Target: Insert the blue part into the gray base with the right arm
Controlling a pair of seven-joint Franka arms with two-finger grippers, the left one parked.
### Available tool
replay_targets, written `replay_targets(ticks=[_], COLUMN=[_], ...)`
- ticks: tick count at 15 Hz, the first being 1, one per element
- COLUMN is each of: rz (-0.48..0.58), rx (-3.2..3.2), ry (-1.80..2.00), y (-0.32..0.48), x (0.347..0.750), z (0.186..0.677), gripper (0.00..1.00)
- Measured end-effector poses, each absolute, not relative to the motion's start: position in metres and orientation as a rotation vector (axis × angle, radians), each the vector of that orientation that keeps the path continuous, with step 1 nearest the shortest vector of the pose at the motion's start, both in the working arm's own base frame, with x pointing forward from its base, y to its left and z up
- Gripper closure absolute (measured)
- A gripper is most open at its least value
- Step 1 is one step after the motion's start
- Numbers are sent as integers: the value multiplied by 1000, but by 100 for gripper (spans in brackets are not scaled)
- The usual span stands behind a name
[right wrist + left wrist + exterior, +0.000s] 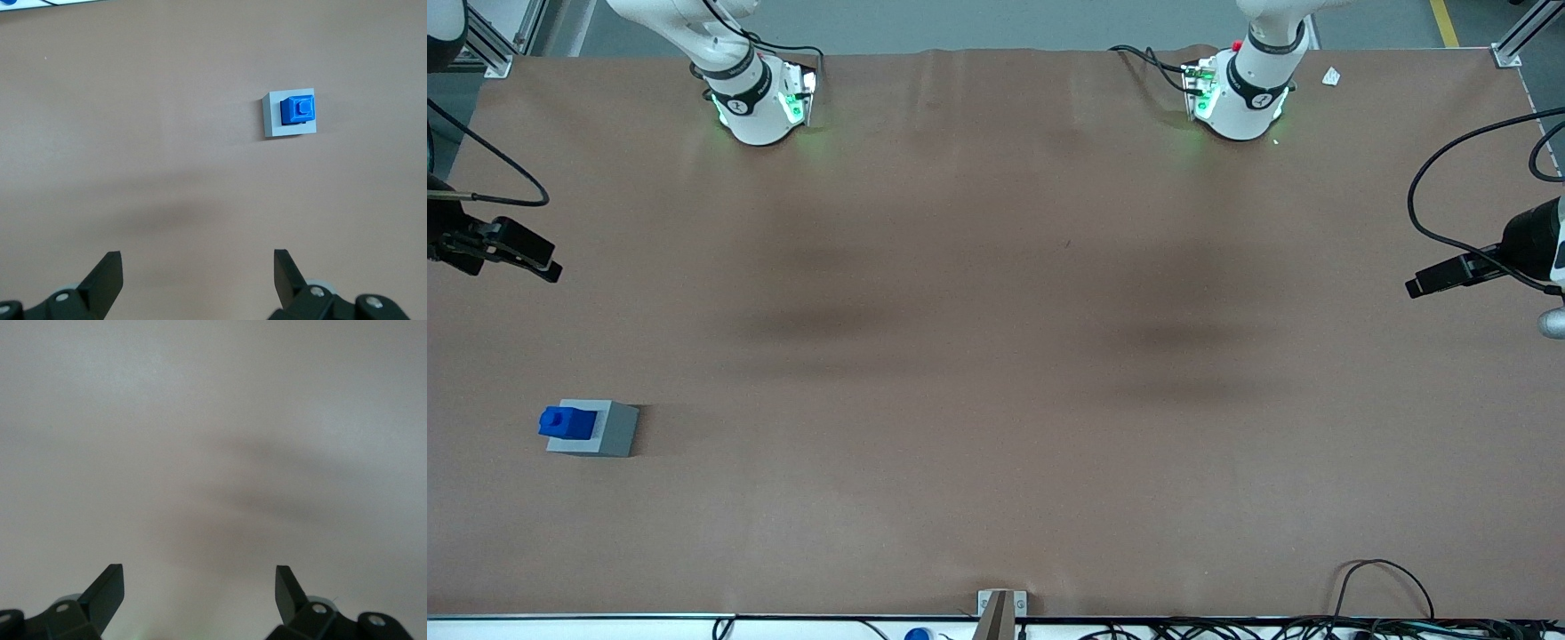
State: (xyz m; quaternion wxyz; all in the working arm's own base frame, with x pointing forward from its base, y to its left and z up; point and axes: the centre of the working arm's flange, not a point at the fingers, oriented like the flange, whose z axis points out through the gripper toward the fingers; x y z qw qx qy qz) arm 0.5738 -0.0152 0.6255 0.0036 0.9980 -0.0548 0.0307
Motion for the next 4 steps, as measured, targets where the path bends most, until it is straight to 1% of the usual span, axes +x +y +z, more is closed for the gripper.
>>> replay_targets(ticks=[4], rz=[110], rx=[3128], ry=[-179], y=[-18], x=[566], z=[628], gripper=[0])
